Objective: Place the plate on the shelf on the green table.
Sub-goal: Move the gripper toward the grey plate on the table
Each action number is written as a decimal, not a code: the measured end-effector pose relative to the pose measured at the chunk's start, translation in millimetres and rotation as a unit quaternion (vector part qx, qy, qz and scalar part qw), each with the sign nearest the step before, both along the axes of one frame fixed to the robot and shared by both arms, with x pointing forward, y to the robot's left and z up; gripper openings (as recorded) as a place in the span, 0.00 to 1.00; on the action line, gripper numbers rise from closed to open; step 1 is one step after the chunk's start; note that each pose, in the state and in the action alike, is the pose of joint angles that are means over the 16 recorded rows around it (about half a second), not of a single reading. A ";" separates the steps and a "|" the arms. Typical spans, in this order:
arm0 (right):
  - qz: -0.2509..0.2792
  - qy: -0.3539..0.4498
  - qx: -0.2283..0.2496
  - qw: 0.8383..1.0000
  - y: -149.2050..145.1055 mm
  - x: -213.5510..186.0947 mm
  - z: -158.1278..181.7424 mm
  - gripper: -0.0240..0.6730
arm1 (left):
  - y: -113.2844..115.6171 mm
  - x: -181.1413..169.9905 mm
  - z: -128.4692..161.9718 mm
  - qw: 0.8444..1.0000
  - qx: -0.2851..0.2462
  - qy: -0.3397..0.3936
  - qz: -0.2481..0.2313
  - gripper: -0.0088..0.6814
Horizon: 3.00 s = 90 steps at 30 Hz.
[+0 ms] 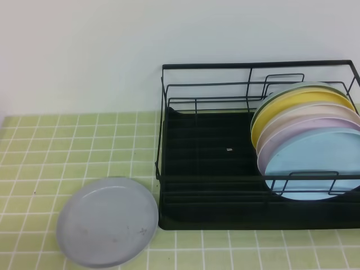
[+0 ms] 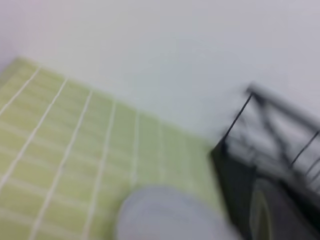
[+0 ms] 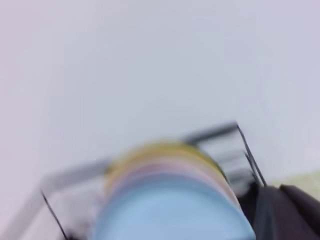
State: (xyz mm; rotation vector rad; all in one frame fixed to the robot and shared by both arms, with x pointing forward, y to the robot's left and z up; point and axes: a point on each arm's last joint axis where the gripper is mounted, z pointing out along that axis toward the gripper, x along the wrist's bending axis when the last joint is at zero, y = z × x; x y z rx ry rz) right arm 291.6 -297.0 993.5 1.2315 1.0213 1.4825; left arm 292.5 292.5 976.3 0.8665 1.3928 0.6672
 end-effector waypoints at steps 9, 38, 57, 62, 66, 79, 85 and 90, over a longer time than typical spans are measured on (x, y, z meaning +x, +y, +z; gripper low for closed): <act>-0.022 -0.108 0.140 0.984 -10.6 -5.1 19.9 0.03 | 5.6 -0.1 13.4 0.982 -0.181 -0.058 0.023 0.01; 0.042 -0.033 -0.052 0.997 8.0 -24.3 100.2 0.03 | -14.9 10.4 73.3 0.997 -0.002 0.006 -0.076 0.01; 0.177 0.313 -0.104 0.927 30.3 40.2 66.6 0.03 | -20.6 121.2 81.9 0.938 0.185 0.262 -0.131 0.01; 0.216 0.386 -0.125 0.888 35.2 66.0 67.2 0.03 | -21.6 148.7 74.3 0.913 0.207 0.313 -0.157 0.01; 0.251 0.418 -0.133 0.863 40.1 85.3 69.4 0.03 | -18.6 167.9 73.2 0.897 0.207 0.345 -0.183 0.01; 0.334 0.414 -0.115 0.839 54.8 112.7 74.1 0.03 | 21.7 214.6 67.6 0.878 0.118 0.394 -0.243 0.01; 0.348 0.406 -0.106 0.839 57.5 113.6 75.3 0.03 | 33.4 228.8 44.2 0.866 0.094 0.428 -0.242 0.04; 0.354 0.406 -0.100 0.837 58.7 113.0 75.5 0.03 | 37.2 238.7 20.9 0.852 0.080 0.460 -0.237 0.15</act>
